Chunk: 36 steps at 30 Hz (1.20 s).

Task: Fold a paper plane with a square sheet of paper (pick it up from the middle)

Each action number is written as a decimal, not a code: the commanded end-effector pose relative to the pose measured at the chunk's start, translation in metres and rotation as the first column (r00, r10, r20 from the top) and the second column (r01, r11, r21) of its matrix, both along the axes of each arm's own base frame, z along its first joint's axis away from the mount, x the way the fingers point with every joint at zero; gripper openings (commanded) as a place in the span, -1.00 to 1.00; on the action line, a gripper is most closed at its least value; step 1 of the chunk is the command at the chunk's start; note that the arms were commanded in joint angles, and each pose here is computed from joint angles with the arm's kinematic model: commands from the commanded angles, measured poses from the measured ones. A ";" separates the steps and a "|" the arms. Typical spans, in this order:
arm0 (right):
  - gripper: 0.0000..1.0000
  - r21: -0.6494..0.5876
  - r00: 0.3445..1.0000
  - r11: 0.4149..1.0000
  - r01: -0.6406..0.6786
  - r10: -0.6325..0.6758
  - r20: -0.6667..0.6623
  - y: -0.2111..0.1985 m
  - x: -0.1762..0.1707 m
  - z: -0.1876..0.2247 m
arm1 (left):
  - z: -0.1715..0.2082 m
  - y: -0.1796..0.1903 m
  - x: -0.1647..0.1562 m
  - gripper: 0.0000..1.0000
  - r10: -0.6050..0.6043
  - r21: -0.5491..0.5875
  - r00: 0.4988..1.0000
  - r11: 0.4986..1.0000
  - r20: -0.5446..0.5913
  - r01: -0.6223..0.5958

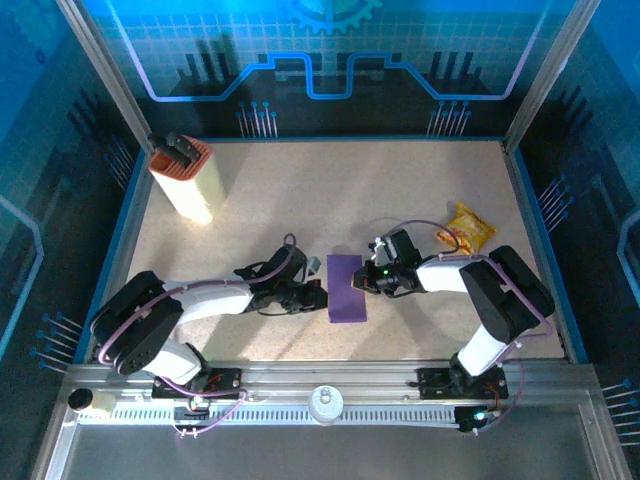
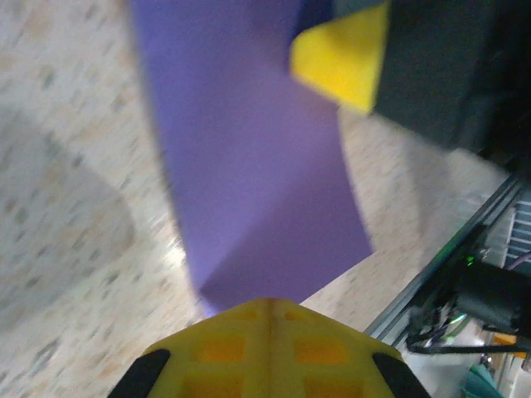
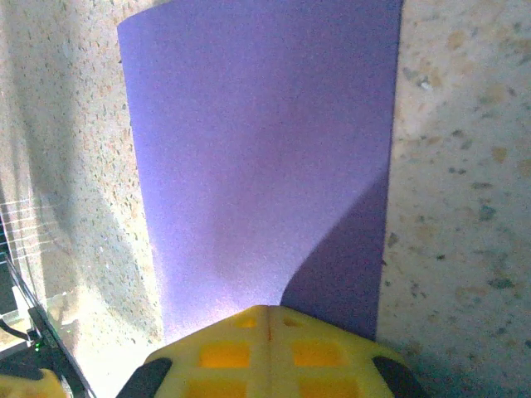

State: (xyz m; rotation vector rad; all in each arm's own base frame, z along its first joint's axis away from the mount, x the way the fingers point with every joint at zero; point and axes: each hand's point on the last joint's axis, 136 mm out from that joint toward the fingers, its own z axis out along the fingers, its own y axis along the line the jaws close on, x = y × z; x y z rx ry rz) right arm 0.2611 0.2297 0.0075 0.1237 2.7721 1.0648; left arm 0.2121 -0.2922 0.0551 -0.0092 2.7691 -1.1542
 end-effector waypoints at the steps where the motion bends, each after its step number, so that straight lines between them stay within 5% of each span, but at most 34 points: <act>1: -0.87 -0.243 0.976 0.970 0.005 -0.057 -0.209 -0.044 -0.052 -0.056 | 0.001 -0.014 0.019 -1.00 0.013 -0.022 1.000 1.000 -0.013 -0.013; 9: -0.87 -0.242 0.976 0.970 -0.002 -0.051 -0.212 -0.043 -0.053 -0.057 | -0.025 -0.018 0.046 -1.00 -0.015 0.032 1.000 0.999 -0.022 0.016; 23: -0.87 -0.250 0.974 0.968 0.006 -0.062 -0.216 -0.046 -0.057 -0.062 | -0.068 0.045 -0.025 -1.00 -0.116 0.211 0.988 0.968 -0.106 0.137; 30: -0.87 -0.250 0.974 0.968 0.010 -0.066 -0.216 -0.046 -0.057 -0.061 | -0.005 0.014 -0.001 -1.00 -0.052 0.061 0.999 0.997 -0.009 0.053; 36: -0.87 -0.253 0.975 0.967 0.011 -0.066 -0.212 -0.046 -0.056 -0.060 | 0.001 -0.019 0.021 -1.00 -0.032 -0.050 0.999 0.998 -0.027 0.030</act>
